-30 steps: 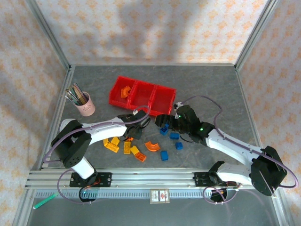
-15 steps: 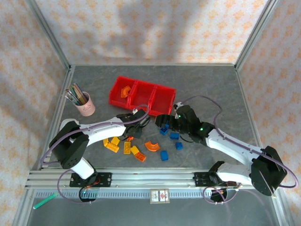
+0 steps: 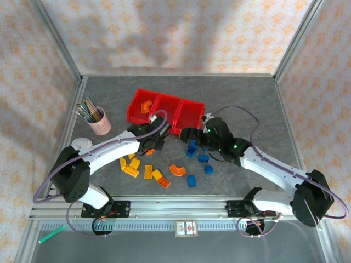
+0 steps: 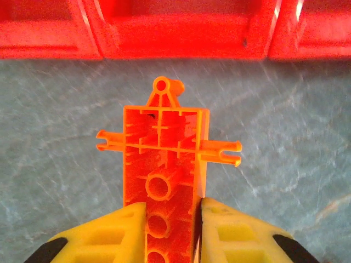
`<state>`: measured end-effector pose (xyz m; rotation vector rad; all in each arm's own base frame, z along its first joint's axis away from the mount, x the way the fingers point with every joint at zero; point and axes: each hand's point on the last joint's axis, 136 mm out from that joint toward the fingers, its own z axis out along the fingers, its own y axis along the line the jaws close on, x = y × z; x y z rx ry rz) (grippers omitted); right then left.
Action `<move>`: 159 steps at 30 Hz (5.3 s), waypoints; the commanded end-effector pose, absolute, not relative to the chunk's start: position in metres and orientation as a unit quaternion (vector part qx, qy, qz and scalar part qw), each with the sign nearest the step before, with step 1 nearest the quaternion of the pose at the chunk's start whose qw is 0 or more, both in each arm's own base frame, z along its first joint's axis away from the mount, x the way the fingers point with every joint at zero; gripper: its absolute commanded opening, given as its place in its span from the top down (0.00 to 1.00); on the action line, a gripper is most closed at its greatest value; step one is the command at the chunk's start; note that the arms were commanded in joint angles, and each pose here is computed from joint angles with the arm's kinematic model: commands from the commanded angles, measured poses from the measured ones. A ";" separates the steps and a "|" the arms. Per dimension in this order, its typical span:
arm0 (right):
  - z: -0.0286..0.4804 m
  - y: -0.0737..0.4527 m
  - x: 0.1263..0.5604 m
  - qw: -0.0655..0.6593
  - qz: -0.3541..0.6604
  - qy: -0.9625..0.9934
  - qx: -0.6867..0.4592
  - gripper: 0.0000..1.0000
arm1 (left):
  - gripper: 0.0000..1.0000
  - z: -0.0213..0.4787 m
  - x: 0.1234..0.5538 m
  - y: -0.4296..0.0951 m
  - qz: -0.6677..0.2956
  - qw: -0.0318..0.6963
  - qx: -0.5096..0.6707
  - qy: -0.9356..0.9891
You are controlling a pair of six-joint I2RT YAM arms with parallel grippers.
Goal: Sort the legos into containers by color
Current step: Pick up the lego from the center of the table, then place the lego in the container, then pick up the lego from the center of the table, then place the lego in the container.
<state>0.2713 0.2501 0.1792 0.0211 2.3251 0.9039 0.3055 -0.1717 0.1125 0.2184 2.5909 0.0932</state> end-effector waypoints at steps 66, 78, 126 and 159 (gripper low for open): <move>0.114 0.291 0.249 0.281 0.343 0.894 -0.055 0.00 | 0.30 0.070 0.270 -0.095 -0.014 0.244 -0.204 0.948; 0.109 0.288 0.251 0.285 0.334 0.897 -0.048 0.00 | 0.32 0.066 0.292 -0.116 -0.039 0.250 -0.186 0.949; 0.165 0.283 0.279 0.341 0.313 0.886 -0.030 0.00 | 0.66 0.115 0.331 -0.122 0.006 0.299 -0.143 0.944; 0.195 0.250 0.329 0.364 0.302 0.881 0.018 0.00 | 0.46 0.143 0.498 -0.066 0.058 0.308 -0.154 0.937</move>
